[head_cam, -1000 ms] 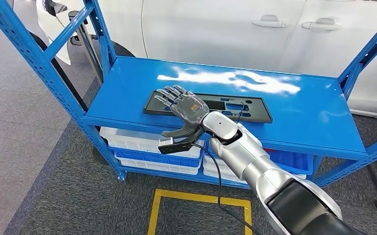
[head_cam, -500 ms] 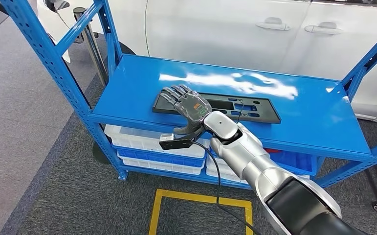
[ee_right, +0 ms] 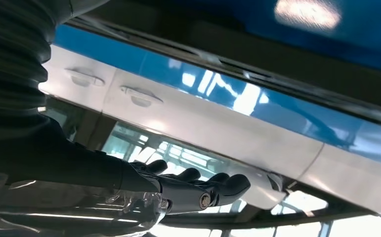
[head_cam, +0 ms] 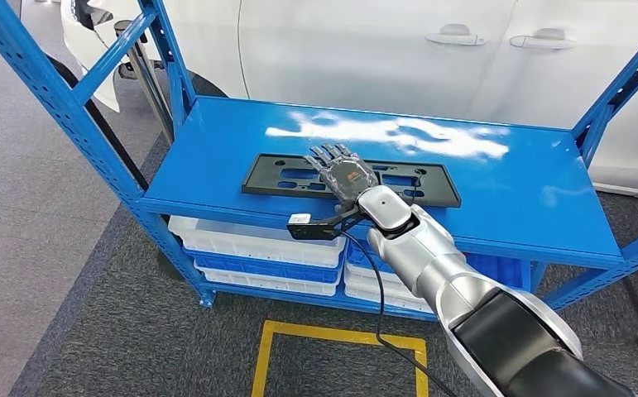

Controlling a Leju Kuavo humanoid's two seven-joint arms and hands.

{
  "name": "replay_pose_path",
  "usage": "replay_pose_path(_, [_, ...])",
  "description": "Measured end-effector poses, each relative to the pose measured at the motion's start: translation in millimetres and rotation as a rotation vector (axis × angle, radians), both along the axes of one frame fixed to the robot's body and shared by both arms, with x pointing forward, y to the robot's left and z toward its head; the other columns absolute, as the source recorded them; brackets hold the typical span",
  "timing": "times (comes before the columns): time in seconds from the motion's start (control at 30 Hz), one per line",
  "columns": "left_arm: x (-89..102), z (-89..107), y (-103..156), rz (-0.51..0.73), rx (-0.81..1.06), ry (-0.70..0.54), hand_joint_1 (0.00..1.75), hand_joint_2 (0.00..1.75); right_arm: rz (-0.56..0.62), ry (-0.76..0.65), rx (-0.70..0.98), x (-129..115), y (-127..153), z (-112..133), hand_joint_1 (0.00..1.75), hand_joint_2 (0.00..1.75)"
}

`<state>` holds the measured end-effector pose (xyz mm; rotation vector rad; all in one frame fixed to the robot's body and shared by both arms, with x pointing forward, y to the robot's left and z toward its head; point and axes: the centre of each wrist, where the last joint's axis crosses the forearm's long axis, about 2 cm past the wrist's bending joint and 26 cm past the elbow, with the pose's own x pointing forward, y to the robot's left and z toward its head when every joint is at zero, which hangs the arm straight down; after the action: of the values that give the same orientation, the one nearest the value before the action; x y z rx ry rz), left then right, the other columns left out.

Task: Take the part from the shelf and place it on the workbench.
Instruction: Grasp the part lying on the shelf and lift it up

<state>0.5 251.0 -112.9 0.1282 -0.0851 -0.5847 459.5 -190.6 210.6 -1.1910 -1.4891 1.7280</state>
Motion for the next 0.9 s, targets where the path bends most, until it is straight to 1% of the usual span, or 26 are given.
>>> replay_pose_path(0.33, [-2.3,0.0,0,0.005,0.002,0.009,0.0,0.0,-0.121,0.024,-0.047,3,-16,-5,0.0,1.75])
replay_pose_path(0.5, [-2.7,0.0,-1,0.01,0.001,0.01,0.0,0.0,-0.197,0.028,-0.115,6,-27,-6,0.0,1.75])
replay_pose_path(0.53, [-2.8,0.0,-1,0.011,0.001,0.01,0.0,0.0,-0.199,0.037,-0.13,5,-30,-8,0.3,1.75])
replay_pose_path(0.63, [-2.9,0.0,-1,0.012,0.0,0.01,0.0,0.0,-0.193,0.061,-0.165,6,-36,-10,1.61,1.75])
replay_pose_path(0.67, [-2.9,0.0,-1,0.012,0.0,0.01,0.0,0.0,-0.19,0.069,-0.175,6,-37,-9,1.75,1.75])
replay_pose_path(0.9, [-2.6,-0.1,0,0.015,0.001,0.007,0.0,0.0,-0.19,0.131,-0.252,10,-46,-5,1.75,1.75])
